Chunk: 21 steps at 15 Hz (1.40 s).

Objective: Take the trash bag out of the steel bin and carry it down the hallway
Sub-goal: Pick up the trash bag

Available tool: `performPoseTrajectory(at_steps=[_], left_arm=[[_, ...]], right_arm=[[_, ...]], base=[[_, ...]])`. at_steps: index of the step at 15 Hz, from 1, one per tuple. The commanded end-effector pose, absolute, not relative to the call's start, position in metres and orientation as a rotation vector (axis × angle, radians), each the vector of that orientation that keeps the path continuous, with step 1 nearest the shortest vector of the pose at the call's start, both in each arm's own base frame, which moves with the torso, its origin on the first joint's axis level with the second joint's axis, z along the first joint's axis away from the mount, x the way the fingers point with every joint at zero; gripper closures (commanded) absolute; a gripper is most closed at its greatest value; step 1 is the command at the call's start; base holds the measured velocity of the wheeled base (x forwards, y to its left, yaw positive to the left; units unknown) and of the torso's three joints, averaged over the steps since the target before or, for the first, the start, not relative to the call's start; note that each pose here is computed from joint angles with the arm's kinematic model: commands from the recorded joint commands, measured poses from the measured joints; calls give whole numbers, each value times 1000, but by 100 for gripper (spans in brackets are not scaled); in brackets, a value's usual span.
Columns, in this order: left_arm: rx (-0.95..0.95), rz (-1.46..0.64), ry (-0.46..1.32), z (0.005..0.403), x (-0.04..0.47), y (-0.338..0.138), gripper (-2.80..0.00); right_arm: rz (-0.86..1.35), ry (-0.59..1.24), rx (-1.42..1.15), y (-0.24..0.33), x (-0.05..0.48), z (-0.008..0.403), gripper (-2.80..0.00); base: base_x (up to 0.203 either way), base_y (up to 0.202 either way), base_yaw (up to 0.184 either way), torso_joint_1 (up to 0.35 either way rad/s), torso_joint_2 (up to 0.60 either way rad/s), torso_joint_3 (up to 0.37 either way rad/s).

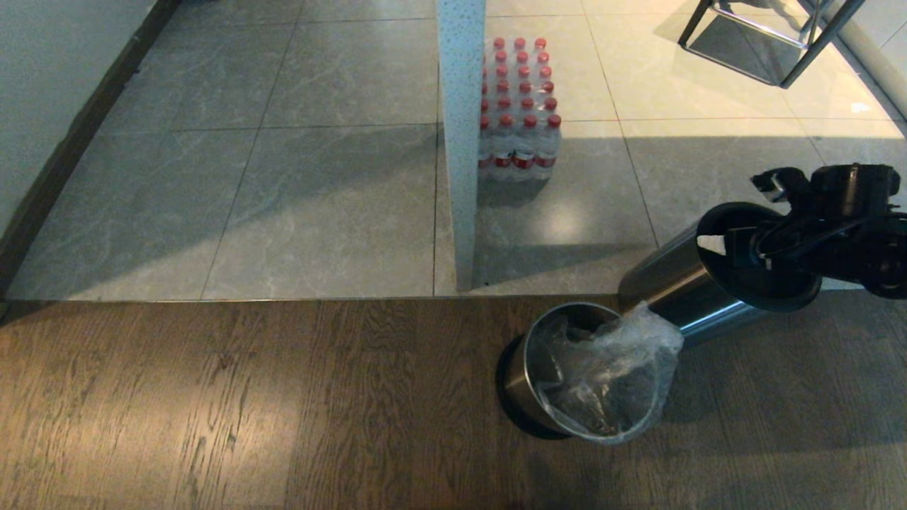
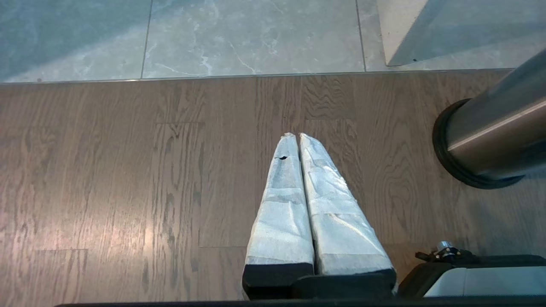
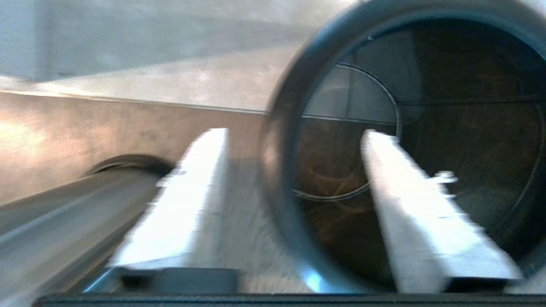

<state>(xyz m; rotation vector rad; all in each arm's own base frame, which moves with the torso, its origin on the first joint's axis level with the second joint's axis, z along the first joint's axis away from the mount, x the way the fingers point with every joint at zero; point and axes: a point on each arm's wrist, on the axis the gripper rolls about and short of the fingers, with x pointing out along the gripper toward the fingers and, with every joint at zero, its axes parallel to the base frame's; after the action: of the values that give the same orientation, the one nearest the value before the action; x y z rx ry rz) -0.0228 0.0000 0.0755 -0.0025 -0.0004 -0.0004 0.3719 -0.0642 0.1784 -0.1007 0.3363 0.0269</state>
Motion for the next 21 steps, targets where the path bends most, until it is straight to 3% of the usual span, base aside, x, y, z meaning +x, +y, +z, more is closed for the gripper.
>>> performPoseTrajectory(at_steps=[1, 5, 8, 12, 13, 21], left_arm=[[-3, 0, 0, 75, -23, 0, 0], [-3, 0, 0, 75, -23, 0, 0], [-3, -1, 0, 75, -23, 0, 0], [-3, 1, 0, 75, -23, 0, 0], [-3, 0, 0, 75, -23, 0, 0], [-3, 0, 0, 75, -23, 0, 0]], right_arm=[[84, 284, -106, -54, 340, 208, 0], [250, 458, -87, -21, 272, 210, 0], [321, 707, -47, -6, 228, 200, 0], [411, 817, -57, 15, 213, 192, 0], [439, 835, -65, 21, 211, 191, -280], [709, 714, -373, 67, 235, 182, -280]], base=[[0, 0, 0, 0, 0, 0], [0, 0, 0, 0, 0, 0], [0, 0, 0, 0, 0, 0], [0, 0, 0, 0, 0, 0], [0, 0, 0, 0, 0, 0], [0, 0, 0, 0, 0, 0]])
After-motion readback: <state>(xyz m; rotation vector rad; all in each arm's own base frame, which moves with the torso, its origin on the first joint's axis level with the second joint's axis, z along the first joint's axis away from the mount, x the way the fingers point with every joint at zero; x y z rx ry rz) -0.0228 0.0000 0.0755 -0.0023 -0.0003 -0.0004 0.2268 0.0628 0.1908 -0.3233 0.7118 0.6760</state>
